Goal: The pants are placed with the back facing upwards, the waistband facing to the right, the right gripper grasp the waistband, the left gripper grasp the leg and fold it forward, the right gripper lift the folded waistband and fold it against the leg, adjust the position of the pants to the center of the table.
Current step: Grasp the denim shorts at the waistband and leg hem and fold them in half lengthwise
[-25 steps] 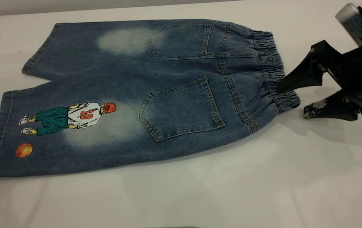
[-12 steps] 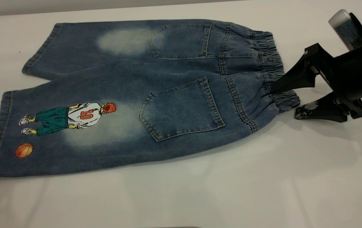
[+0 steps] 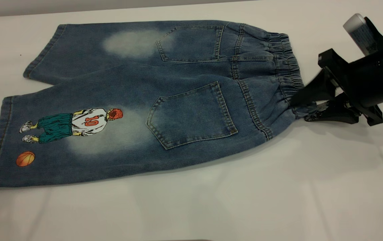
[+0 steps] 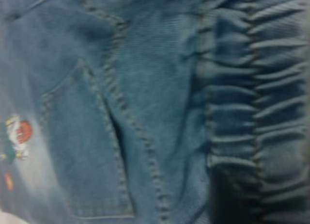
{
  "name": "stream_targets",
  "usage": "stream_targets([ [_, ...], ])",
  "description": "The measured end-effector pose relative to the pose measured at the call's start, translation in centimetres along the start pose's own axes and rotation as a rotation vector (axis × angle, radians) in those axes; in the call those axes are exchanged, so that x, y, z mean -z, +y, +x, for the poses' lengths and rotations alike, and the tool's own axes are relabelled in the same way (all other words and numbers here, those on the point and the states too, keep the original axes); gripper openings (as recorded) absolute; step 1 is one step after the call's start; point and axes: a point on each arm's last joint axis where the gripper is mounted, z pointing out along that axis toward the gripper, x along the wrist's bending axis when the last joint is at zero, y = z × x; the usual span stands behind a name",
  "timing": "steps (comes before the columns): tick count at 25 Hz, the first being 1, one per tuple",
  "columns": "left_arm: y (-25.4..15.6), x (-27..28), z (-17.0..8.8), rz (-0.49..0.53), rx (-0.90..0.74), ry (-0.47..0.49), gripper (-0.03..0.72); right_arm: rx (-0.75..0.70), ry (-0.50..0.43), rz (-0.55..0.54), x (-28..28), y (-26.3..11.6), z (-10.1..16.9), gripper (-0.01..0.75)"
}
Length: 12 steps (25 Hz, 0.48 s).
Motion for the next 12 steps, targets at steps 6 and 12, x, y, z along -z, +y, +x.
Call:
stream_targets([
  [6, -0.8, -0.1, 0.0, 0.093, 0.007, 0.001, 0.535, 0.013, -0.012, 0.004, 0.1, 0.0, 0.0, 0.041],
  [12, -2.4, -1.8, 0.4, 0.26, 0.015, 0.033, 0.535, 0.056, -0.002, -0.002, 0.7, 0.3, 0.8, 0.038],
])
